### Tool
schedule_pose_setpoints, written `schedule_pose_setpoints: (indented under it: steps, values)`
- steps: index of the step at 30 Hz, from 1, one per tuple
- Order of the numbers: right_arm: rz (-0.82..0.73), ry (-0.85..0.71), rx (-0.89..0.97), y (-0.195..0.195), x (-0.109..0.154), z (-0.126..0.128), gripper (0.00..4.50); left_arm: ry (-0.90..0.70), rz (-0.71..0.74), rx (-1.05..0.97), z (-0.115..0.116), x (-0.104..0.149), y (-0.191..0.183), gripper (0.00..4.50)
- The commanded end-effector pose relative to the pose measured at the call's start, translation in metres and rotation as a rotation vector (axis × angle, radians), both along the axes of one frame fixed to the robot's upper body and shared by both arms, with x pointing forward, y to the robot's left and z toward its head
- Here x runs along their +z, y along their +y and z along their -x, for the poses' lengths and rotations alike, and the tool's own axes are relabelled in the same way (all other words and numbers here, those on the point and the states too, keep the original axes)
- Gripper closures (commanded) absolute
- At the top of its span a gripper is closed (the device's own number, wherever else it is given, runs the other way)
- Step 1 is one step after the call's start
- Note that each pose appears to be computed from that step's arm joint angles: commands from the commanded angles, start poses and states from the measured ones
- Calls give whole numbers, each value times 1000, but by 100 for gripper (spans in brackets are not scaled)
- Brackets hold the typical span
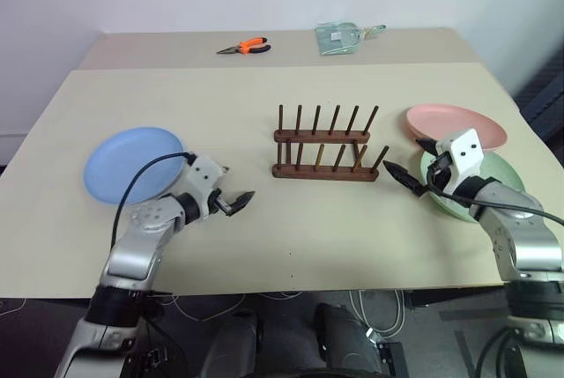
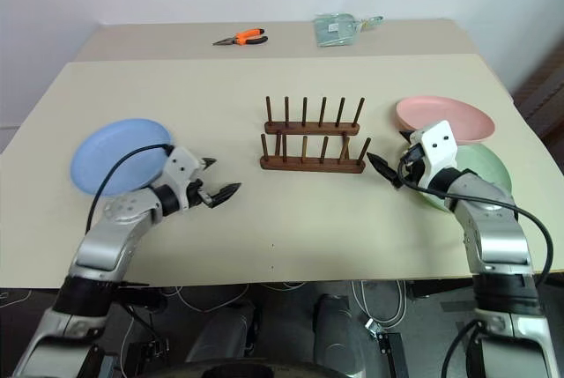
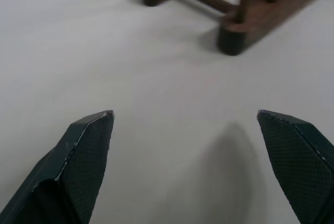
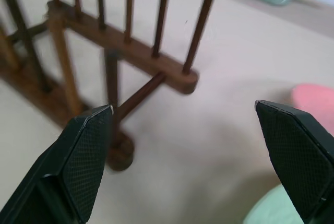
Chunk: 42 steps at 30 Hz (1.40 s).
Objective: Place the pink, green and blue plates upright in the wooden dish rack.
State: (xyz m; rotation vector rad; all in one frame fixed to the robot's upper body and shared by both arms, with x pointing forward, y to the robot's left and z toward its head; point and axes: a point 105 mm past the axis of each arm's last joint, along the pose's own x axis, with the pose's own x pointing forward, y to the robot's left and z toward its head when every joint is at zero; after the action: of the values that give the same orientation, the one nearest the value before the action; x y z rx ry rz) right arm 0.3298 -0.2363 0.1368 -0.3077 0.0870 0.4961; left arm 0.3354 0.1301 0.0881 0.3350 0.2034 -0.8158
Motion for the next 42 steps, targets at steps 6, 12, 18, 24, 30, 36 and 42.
schedule_pose_setpoints:
  steps: [6, 12, 18, 24, 30, 36, 42]
  values:
    - [-11, -50, 26, 21, 13, 35, 5, -1, -75, -299, -38, -4, -48, 0]
    - [-14, -49, -14, 28, 6, 53, 2, 66, -67, -405, -46, -12, -74, 24]
    - [12, -29, -13, 29, 4, 65, 0, 114, -25, -471, -38, -18, -81, 286]
    - [61, 58, 39, 21, 0, 79, 0, 79, -26, -588, -16, -14, -79, 372]
    - [94, 179, 120, 15, -6, 104, 0, 69, -61, -715, 27, -5, -69, 372]
    - [95, 205, 133, 15, -12, 109, 0, 91, -63, -625, 32, -4, -65, 121]
    - [104, 283, 179, 21, -28, 118, 194, 187, -93, -435, 40, -13, -19, 77]
